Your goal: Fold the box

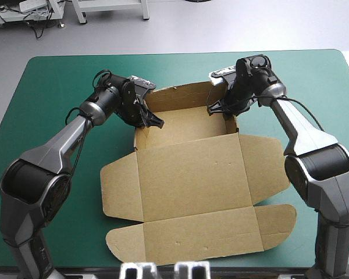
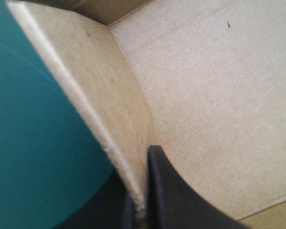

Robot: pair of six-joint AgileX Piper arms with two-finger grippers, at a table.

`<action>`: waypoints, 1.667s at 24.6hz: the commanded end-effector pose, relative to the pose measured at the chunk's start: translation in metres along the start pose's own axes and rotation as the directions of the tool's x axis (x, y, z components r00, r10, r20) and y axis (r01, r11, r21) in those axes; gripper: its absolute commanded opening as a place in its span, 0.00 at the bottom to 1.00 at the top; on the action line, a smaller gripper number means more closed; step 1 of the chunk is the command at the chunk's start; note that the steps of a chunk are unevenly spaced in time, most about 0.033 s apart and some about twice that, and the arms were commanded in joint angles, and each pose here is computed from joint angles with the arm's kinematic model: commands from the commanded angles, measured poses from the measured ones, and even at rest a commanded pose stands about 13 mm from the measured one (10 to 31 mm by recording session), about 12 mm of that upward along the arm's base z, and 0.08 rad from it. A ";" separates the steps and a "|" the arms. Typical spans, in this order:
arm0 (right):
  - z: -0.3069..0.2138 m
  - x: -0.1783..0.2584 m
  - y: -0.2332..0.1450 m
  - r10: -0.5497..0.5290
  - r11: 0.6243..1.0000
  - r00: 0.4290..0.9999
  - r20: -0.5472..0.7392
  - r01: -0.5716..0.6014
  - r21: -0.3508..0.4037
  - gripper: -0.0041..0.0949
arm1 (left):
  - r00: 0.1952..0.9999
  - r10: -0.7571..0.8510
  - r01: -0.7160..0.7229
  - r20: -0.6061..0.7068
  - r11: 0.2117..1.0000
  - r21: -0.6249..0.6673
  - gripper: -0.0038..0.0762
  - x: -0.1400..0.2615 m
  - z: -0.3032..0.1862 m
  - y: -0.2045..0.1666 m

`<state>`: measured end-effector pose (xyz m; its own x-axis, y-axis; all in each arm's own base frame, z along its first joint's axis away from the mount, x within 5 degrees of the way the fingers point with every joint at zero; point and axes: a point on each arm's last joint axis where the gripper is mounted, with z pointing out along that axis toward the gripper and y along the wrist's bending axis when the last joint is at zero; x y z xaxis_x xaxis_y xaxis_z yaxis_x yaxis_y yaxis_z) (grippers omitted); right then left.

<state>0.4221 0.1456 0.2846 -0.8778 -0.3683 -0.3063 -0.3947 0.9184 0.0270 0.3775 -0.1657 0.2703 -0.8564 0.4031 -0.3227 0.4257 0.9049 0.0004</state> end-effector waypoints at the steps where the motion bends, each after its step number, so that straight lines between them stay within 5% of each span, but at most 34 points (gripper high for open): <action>1: -0.033 -0.002 0.003 -0.004 1.000 0.997 0.075 0.004 -0.003 0.02 | 0.997 0.068 -0.067 0.042 0.997 -0.026 0.04 -0.001 -0.027 -0.004; 4: -0.030 -0.002 0.005 0.001 1.000 0.998 0.071 0.002 -0.031 0.04 | 0.996 0.087 -0.087 0.023 0.996 -0.016 0.13 0.000 -0.027 -0.005; 10: -0.028 -0.003 0.011 -0.038 0.995 0.996 0.077 0.045 -0.094 0.48 | 0.997 0.070 -0.070 -0.016 0.997 -0.034 0.56 0.004 -0.027 -0.002; 15: -0.029 -0.002 0.007 -0.040 0.998 0.996 0.073 0.044 -0.054 0.81 | 0.998 0.068 -0.068 0.006 0.997 -0.036 0.61 0.003 -0.030 -0.002; 20: -0.038 -0.001 0.004 -0.049 0.999 0.995 0.089 0.050 -0.016 0.80 | 0.991 0.072 -0.067 0.113 0.997 -0.048 0.61 0.000 -0.056 -0.002; 29: -0.118 0.014 0.012 -0.117 0.992 0.958 0.263 0.125 -0.013 0.79 | 0.896 0.123 -0.095 0.427 0.992 -0.087 0.61 0.042 -0.192 -0.004; 33: -0.147 0.024 0.015 -0.155 0.987 0.934 0.323 0.161 0.007 0.79 | 0.895 0.174 -0.146 0.410 0.984 -0.099 0.45 0.093 -0.245 -0.005; 41: -0.146 0.023 0.017 -0.164 0.984 0.931 0.325 0.178 -0.014 0.79 | 0.884 0.229 -0.183 0.407 0.972 -0.148 0.06 0.155 -0.260 -0.004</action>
<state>0.3690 0.1350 0.3913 -0.7083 -0.4483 -0.5453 -0.5320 0.8467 -0.0052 0.1908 -0.0821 0.4689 -0.5357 0.4887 -0.6886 0.5237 0.8320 0.1831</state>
